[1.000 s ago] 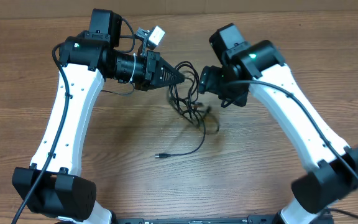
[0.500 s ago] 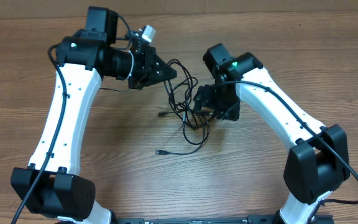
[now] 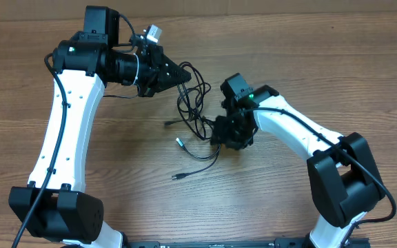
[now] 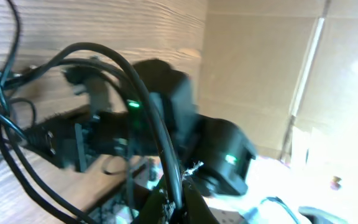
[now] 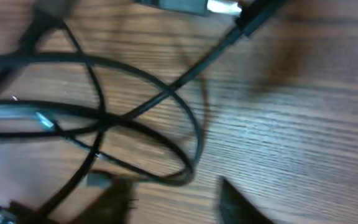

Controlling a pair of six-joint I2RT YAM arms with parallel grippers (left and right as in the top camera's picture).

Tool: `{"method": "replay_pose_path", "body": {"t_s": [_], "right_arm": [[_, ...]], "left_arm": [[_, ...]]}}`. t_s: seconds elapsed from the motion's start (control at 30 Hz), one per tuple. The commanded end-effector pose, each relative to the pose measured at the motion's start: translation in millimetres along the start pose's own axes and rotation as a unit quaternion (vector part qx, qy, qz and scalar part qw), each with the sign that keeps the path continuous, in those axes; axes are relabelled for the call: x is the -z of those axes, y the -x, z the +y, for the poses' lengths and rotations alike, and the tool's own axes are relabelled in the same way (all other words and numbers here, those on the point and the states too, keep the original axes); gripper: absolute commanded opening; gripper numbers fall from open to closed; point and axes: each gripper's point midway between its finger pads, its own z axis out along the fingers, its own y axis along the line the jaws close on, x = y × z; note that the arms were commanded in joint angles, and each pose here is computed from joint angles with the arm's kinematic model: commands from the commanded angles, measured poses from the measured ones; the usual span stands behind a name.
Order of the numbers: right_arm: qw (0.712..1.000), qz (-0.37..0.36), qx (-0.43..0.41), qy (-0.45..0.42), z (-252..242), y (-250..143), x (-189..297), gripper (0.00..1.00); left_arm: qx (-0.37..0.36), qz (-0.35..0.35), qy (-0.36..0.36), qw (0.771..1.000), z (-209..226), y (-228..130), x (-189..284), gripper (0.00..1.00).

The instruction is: Untangle cables

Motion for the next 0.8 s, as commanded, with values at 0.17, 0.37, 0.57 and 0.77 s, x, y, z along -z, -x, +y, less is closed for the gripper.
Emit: {"method": "replay_pose_path", "body": {"t_s": [0.17, 0.37, 0.57, 0.77], "right_arm": [[0.991, -0.004, -0.094, -0.094, -43.0, -11.3, -4.9, 0.04], [0.998, 0.000, -0.033, -0.043, -15.0, -12.7, 20.4, 0.04], [0.998, -0.069, 0.002, 0.004, 20.3, -4.7, 76.7, 0.18], [0.988, -0.087, 0.102, 0.071, 61.1, -9.2, 86.3, 0.99]], "left_arm": [[-0.026, 0.009, -0.054, 0.998, -27.6, -8.7, 14.1, 0.04], [0.107, -0.060, 0.096, 0.988, 30.1, 5.8, 19.1, 0.04], [0.126, -0.069, 0.136, 0.980, 44.9, 2.9, 21.6, 0.04], [0.100, -0.028, 0.052, 0.993, 11.7, -3.9, 11.8, 0.04]]}}
